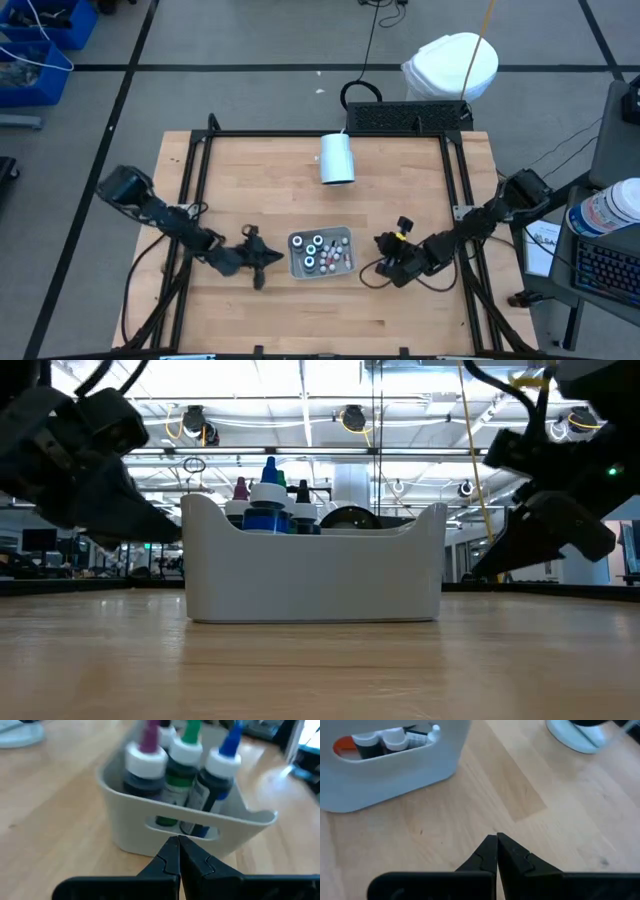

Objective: Pick & Place food coloring
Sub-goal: Adjust the gray bin

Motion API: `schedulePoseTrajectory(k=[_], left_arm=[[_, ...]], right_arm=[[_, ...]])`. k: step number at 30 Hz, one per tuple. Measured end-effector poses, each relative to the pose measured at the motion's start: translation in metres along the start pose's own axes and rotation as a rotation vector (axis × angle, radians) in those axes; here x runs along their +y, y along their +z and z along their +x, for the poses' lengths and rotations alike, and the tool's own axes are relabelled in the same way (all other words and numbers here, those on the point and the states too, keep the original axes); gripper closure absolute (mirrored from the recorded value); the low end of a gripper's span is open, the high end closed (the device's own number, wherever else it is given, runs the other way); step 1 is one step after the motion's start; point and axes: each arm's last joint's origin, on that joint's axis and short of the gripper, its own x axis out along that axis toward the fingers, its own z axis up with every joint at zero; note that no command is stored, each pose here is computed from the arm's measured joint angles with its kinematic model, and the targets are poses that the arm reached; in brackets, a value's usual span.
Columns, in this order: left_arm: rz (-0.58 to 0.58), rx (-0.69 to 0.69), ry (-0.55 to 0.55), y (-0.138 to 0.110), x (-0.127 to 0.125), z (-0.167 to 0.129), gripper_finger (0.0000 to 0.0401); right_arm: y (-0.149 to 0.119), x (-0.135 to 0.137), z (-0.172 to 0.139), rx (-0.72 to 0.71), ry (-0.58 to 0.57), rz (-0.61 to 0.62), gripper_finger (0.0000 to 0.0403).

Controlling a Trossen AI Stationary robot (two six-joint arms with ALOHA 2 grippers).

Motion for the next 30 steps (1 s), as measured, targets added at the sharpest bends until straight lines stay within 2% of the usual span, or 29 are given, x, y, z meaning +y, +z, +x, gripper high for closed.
schedulePoseTrajectory(k=[3, 11, 21, 30], left_arm=[[0.028, 0.050, 0.043, -0.001, -0.012, 0.018, 0.0398], [-0.041, 0.160, 0.175, 0.006, -0.018, 0.039, 0.0398], [-0.060, 0.153, 0.209, 0.010, -0.012, 0.043, 0.0393], [-0.045, 0.158, 0.245, 0.013, -0.005, 0.047, 0.0392]], right_arm=[[-0.001, -0.003, 0.008, -0.011, 0.054, 0.009, 0.0402], [0.003, -0.004, 0.014, -0.082, 0.116, 0.028, 0.0403], [0.010, 0.013, 0.023, -0.166, 0.266, 0.050, 0.0403], [-0.001, 0.028, 0.044, -0.134, 0.327, 0.095, 0.0403]])
